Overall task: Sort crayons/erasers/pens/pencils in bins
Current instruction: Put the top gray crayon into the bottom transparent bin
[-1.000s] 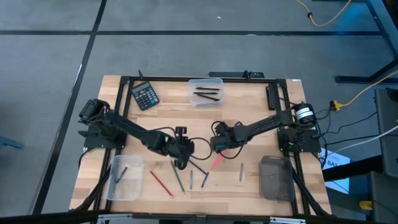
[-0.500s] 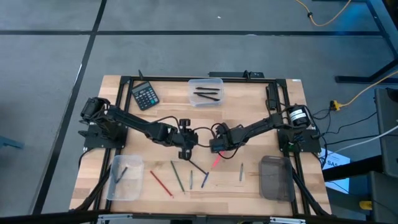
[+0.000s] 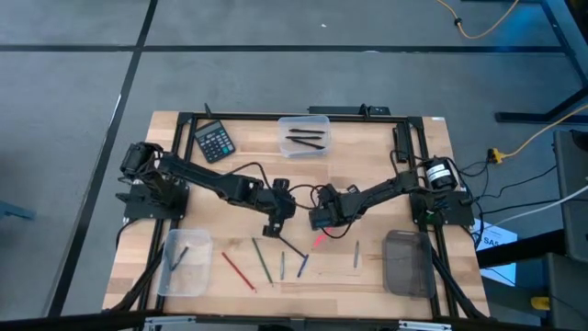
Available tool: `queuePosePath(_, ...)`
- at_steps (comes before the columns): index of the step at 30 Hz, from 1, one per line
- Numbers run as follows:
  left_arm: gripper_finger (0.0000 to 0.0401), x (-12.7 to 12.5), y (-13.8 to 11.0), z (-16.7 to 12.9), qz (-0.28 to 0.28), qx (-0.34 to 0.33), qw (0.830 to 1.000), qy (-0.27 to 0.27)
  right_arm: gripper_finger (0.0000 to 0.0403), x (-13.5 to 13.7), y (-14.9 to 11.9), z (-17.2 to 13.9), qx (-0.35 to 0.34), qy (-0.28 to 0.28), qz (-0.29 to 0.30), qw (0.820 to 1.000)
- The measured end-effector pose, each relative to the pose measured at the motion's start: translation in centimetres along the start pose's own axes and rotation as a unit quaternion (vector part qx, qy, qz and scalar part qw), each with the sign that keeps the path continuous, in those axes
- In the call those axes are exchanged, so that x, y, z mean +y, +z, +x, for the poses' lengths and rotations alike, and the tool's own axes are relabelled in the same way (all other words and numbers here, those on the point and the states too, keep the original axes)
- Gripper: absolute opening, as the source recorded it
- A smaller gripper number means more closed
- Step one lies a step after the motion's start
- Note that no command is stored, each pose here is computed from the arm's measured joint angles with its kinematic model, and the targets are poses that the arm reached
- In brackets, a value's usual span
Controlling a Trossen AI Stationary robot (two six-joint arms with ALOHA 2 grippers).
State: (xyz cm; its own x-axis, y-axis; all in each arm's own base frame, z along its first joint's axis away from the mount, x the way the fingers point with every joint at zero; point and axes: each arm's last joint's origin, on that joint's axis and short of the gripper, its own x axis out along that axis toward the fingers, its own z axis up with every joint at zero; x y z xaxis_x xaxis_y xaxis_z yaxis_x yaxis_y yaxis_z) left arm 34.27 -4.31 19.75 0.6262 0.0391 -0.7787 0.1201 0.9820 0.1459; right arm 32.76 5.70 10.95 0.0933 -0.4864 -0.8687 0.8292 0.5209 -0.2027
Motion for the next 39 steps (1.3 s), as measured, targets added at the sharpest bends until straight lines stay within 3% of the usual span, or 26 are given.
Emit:
queuePosePath(8, 0.0111, 1.8, -0.1, 0.2, -0.019, -0.003, 1.000, 0.015, 0.0041, 0.3, -1.6, -0.9, -0.079, -0.023, 0.000, 0.997)
queuePosePath(13, 0.0110, 2.7, 0.0, 0.3, -0.044, -0.010, 0.999, 0.023, 0.0047, 0.8, -3.1, -2.3, -0.180, -0.024, 0.020, 0.983)
queuePosePath(22, 0.0113, 2.9, -0.1, 1.1, -0.068, -0.130, 0.989, -0.005, 0.0048, 1.4, -5.3, -4.6, -0.322, -0.022, -0.027, 0.946)
queuePosePath(31, 0.0111, 1.8, -1.4, 1.7, -0.076, -0.209, 0.975, -0.010, 0.0049, 3.1, -8.4, -7.0, -0.385, -0.011, -0.190, 0.903)
queuePosePath(39, 0.0110, -0.4, -0.8, 1.2, -0.051, -0.246, 0.966, -0.063, 0.0044, 4.6, -8.2, -7.6, -0.389, -0.027, -0.315, 0.865)
